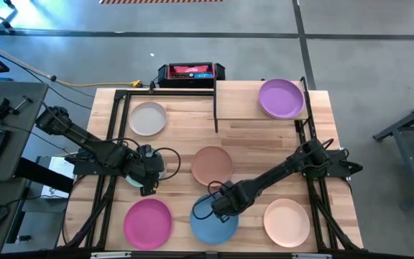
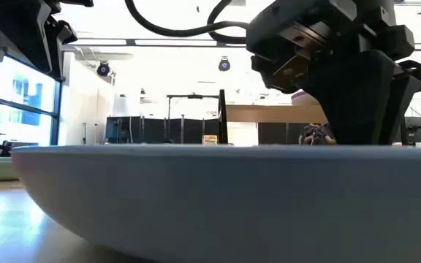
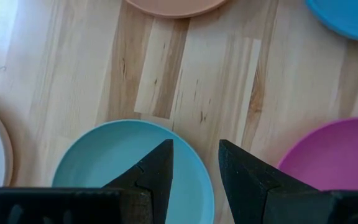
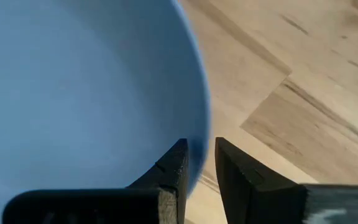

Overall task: Place and stack plates onto a shelf
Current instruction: Stack the blue plate on top of the purple plate on the shelf

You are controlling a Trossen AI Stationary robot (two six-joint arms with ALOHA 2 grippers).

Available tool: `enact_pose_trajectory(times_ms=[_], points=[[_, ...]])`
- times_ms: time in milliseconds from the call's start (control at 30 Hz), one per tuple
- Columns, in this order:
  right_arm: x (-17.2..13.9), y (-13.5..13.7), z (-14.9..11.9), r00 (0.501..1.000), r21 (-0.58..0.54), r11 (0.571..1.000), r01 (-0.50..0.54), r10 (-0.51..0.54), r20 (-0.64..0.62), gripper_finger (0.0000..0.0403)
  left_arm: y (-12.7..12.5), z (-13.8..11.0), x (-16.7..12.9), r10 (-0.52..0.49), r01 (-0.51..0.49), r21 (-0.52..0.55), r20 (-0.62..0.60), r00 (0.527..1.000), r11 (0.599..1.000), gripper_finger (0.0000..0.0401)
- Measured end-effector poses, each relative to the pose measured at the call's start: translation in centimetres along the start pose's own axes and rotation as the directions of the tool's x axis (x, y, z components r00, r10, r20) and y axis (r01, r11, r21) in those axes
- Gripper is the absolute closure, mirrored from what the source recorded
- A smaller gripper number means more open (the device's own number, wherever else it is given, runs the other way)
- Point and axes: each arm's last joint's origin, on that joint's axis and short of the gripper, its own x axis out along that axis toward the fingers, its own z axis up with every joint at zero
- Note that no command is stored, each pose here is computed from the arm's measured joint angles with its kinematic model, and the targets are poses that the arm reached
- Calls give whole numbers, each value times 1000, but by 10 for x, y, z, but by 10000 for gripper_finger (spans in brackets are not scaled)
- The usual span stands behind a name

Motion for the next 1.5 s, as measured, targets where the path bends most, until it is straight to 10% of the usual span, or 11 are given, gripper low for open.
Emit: enact_pose_trajectory(times_ms=[767, 1500], points=[[-6, -8, -5, 993, 55, 997, 60, -54, -102, 402, 0, 0, 0, 0, 0, 1, 0, 1000, 1000, 281], [-64, -32, -6, 996, 5, 997, 74, -75, 47, 402, 0, 0, 0, 6, -6, 8, 4, 1000, 1000, 281]])
